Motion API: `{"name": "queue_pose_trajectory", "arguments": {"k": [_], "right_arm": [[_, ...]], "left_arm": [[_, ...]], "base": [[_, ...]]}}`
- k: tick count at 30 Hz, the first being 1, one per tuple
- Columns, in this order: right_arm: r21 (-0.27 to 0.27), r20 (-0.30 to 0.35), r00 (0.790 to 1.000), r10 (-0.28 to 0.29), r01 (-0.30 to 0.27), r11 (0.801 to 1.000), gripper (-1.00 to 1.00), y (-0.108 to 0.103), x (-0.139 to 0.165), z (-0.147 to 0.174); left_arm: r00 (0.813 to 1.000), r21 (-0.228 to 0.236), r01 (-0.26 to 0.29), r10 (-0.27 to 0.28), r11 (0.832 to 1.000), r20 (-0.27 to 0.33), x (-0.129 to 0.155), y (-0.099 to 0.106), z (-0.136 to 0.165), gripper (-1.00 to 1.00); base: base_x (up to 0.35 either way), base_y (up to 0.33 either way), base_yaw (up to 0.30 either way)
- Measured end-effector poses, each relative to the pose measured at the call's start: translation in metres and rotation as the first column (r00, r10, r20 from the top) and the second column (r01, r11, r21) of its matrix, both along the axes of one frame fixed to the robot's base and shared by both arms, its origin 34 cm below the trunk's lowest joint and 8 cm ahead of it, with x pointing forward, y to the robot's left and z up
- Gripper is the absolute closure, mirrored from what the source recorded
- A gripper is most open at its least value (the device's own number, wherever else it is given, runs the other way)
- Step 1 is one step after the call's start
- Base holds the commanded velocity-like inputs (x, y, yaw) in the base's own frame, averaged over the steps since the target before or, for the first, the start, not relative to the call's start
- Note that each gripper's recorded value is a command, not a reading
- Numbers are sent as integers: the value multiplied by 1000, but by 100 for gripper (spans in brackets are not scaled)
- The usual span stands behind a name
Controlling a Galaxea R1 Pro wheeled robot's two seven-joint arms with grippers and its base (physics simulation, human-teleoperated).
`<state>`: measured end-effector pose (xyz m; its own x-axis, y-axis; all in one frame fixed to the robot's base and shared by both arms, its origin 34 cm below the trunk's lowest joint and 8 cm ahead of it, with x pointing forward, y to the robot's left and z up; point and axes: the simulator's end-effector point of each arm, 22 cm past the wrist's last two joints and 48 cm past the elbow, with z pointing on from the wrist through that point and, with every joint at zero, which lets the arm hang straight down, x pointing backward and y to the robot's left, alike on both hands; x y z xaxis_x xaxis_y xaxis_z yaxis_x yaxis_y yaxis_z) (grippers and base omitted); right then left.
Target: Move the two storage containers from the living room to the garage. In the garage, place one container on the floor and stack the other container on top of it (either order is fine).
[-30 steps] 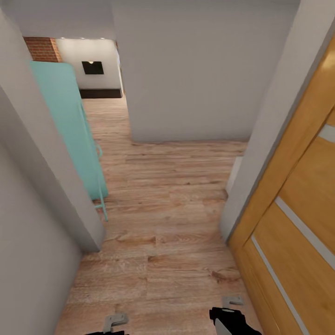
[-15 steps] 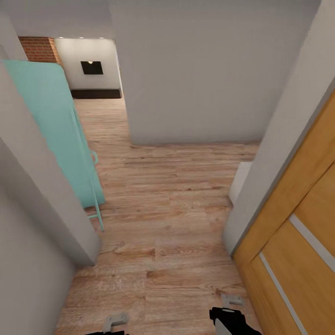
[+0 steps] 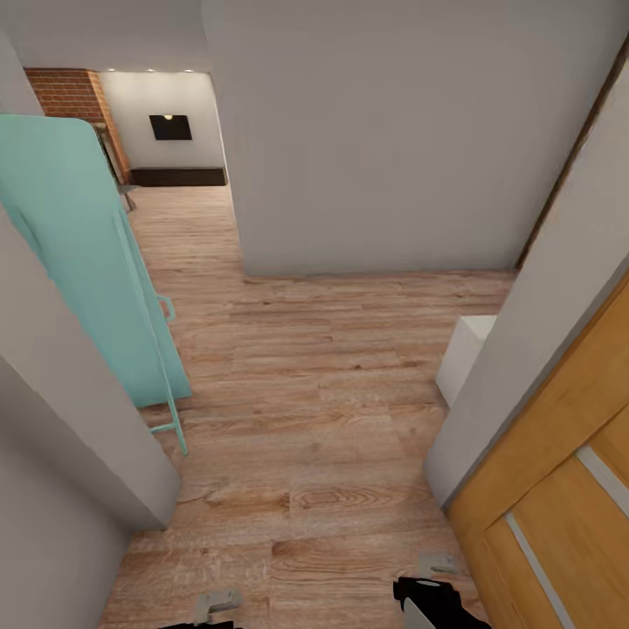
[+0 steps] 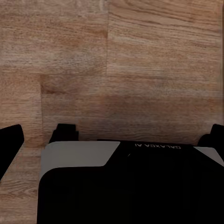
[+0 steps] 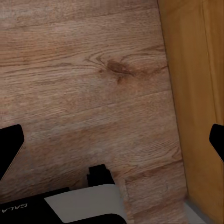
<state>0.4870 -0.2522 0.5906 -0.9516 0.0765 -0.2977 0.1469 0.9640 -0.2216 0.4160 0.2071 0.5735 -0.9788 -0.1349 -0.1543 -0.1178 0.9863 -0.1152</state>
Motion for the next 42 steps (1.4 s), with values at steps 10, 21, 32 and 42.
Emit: {"name": "queue_pose_trajectory", "arguments": {"k": [10, 21, 32, 42], "right_arm": [[0, 0, 1000, 0, 0, 1000, -100, 0, 0, 0], [0, 0, 1000, 0, 0, 1000, -100, 0, 0, 0], [0, 0, 1000, 0, 0, 1000, -100, 0, 0, 0], [0, 0, 1000, 1, -1, 1000, -100, 0, 0, 0]], "left_arm": [[1000, 0, 0, 0, 1000, 0, 0, 0, 0, -100], [1000, 0, 0, 0, 1000, 0, 0, 0, 0, -100], [1000, 0, 0, 0, 1000, 0, 0, 0, 0, -100], [1000, 0, 0, 0, 1000, 0, 0, 0, 0, -100]], "base": [[326, 0, 0], [326, 0, 0], [326, 0, 0], [326, 0, 0]]}}
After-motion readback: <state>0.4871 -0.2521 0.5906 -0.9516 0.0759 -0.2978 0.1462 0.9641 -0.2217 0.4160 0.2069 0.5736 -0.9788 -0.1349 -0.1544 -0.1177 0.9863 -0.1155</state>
